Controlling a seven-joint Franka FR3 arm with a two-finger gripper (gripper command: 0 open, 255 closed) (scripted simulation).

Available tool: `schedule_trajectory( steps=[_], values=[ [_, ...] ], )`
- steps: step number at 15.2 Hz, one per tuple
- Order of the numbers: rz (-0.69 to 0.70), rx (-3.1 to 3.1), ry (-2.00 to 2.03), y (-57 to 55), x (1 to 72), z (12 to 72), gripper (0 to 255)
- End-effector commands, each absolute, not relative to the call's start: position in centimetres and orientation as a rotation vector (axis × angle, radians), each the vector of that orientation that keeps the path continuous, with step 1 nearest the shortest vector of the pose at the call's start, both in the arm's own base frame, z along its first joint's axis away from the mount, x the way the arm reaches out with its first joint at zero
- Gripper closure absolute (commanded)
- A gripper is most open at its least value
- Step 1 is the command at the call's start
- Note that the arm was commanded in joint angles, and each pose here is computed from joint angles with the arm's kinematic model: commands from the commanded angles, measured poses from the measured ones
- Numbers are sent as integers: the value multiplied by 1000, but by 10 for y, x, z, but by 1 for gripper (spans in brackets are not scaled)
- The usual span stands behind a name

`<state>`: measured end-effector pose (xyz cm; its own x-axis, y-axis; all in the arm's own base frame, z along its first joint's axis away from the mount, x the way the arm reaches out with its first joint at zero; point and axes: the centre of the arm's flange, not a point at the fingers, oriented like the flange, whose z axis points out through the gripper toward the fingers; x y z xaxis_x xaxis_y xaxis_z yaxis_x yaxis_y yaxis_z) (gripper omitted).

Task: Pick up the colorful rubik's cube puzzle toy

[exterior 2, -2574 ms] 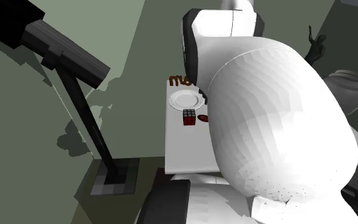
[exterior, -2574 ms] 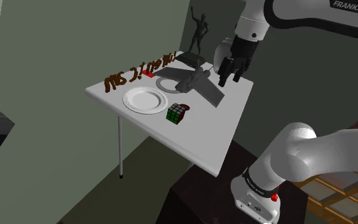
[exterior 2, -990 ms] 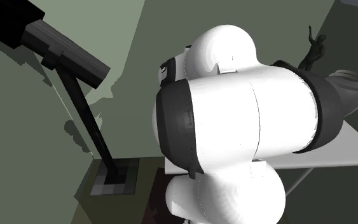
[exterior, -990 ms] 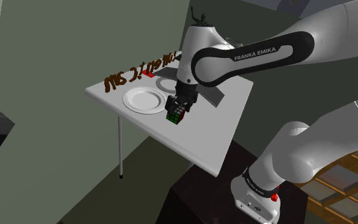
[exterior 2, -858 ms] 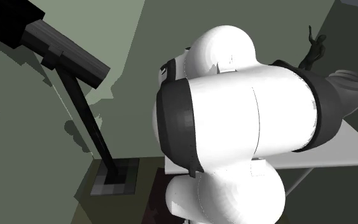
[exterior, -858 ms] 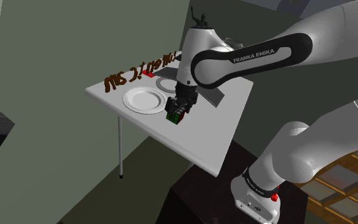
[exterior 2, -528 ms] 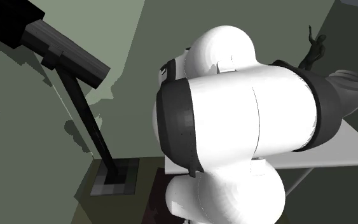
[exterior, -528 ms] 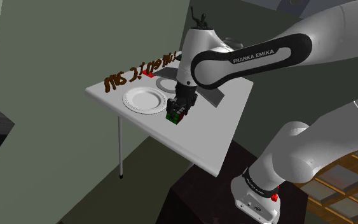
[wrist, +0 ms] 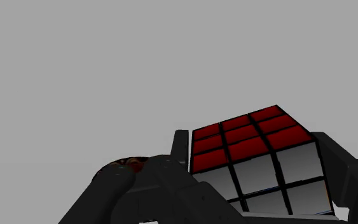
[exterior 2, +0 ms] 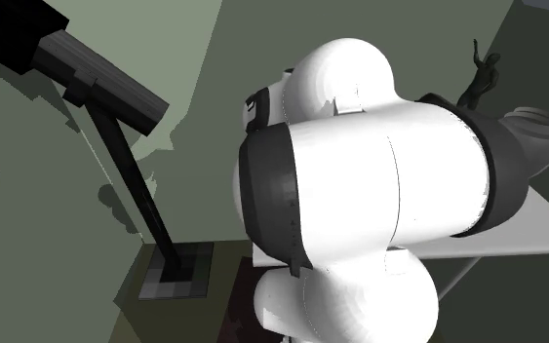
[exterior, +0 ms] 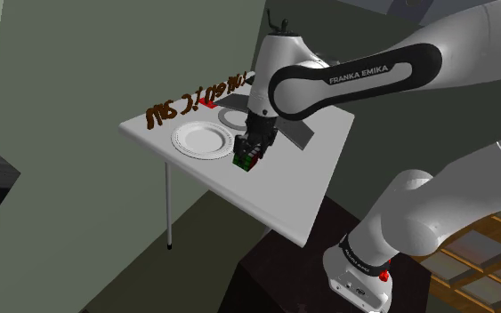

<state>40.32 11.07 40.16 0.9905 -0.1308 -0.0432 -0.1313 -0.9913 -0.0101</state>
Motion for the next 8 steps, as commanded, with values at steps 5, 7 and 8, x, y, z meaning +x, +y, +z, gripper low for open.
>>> schedule_trajectory(
  steps=[5,7,8],
  values=[
    [67,-3121,205,111,403,433,255],
    [67,-3121,205,111,403,444,255],
    [67,-3121,205,111,403,449,255]
  ],
)
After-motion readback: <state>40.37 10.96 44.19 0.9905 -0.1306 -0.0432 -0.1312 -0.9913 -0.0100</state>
